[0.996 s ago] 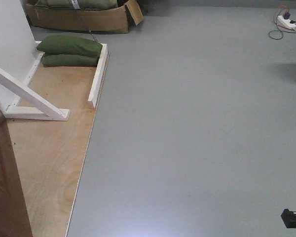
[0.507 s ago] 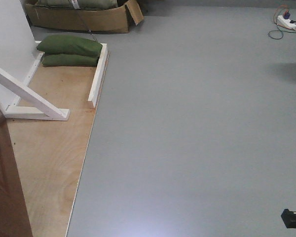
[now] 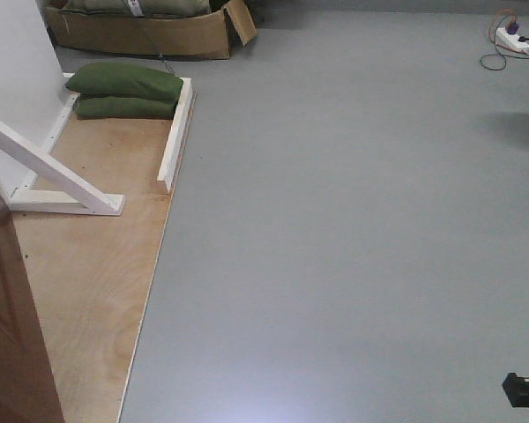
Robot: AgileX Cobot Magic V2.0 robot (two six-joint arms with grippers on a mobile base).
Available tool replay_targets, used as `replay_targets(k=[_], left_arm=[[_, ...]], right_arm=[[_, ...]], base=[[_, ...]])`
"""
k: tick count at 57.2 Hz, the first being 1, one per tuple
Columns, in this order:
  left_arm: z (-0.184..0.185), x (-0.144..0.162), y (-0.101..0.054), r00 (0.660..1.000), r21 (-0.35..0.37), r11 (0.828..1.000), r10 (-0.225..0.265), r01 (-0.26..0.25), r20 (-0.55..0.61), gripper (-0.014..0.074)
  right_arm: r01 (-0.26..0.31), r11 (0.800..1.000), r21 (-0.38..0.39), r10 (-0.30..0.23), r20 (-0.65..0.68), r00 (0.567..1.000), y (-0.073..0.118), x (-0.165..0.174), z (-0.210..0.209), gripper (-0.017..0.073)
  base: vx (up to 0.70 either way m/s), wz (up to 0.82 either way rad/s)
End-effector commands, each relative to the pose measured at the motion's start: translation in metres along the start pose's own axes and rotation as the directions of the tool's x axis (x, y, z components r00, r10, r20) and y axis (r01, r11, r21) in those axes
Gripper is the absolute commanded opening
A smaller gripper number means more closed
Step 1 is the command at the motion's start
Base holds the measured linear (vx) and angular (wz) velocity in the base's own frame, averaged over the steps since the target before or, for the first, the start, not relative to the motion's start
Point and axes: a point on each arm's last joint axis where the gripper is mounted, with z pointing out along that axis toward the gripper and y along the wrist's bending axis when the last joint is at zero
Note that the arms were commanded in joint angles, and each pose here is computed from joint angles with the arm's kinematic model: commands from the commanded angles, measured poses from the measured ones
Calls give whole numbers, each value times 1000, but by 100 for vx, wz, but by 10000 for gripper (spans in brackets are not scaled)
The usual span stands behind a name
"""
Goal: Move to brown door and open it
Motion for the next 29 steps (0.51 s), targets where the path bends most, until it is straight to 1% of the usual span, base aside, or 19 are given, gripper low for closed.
replay_targets(k=[1,6,12,15,17,18,21,23,27,29], left_arm=[[-8,6,-21,991,93,996,19,-7,-133,-3],[-13,3,-25,990,109,994,13,2,-143,-3],[-18,-5,-30,995,122,992,3,10,-104,-3],[-21,-9,-33,997,135,991,5,6,-82,-3],[-23,-12,-35,998,147,989,16,-6,-67,-3],[-23,-13,-35,998,152,988,25,-16,-60,-3],[-25,-15,-38,997,173,983,74,-67,-34,-3],[-25,-16,-39,992,186,976,122,-116,-18,-3],[-26,-17,-41,977,203,957,211,-210,16,-3],[-25,-18,-42,964,207,942,262,-264,41,-3]], right_arm=[[11,1000,9,-12,88,996,-1,-6,-1,0],[11,1000,9,-12,88,996,-1,-6,-1,0],[11,1000,9,-12,88,996,-1,-6,-1,0],[11,1000,9,-12,88,996,-1,-6,-1,0],[11,1000,9,-12,88,996,-1,-6,-1,0],[11,1000,9,-12,88,996,-1,-6,-1,0],[11,1000,9,-12,88,996,-1,-6,-1,0],[11,1000,9,-12,88,996,-1,-6,-1,0],[11,1000,9,-12,88,996,-1,-6,-1,0],[11,1000,9,-12,88,996,-1,-6,-1,0]], base=[[0,0],[0,0],[0,0],[0,0],[0,0],[0,0],[0,0],[0,0],[0,0],[0,0]])
